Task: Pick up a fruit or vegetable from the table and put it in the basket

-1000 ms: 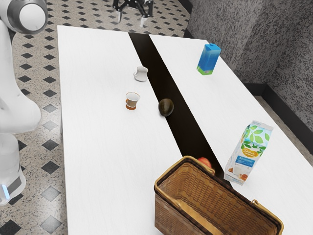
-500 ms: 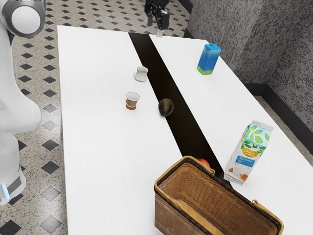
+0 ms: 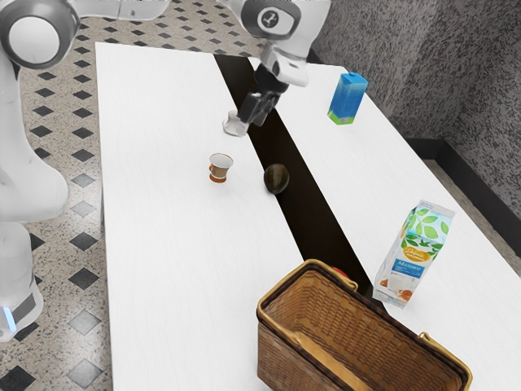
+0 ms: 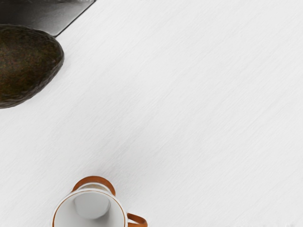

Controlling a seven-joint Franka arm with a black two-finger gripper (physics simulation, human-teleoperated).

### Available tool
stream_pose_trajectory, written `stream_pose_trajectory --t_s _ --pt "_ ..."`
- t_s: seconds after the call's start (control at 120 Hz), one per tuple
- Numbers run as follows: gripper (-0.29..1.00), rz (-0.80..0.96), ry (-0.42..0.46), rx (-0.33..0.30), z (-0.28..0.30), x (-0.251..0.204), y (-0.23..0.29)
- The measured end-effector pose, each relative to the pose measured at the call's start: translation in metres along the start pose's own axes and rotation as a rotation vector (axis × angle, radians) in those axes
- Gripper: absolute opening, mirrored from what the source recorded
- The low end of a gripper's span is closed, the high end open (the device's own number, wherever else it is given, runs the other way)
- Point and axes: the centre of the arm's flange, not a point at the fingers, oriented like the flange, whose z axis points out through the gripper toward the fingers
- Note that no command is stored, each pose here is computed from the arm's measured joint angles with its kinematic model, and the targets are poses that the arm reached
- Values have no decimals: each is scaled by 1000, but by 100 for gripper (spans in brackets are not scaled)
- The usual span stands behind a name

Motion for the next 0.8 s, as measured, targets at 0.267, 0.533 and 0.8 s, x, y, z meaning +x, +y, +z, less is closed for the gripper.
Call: stream_pose_trajectory --t_s 0.267,0.533,0.8 --pt "68 182 74 -34 11 -17 -25" --pt "68 -158 72 -187 2 23 30" --pt "68 -397 96 -213 -19 36 36"
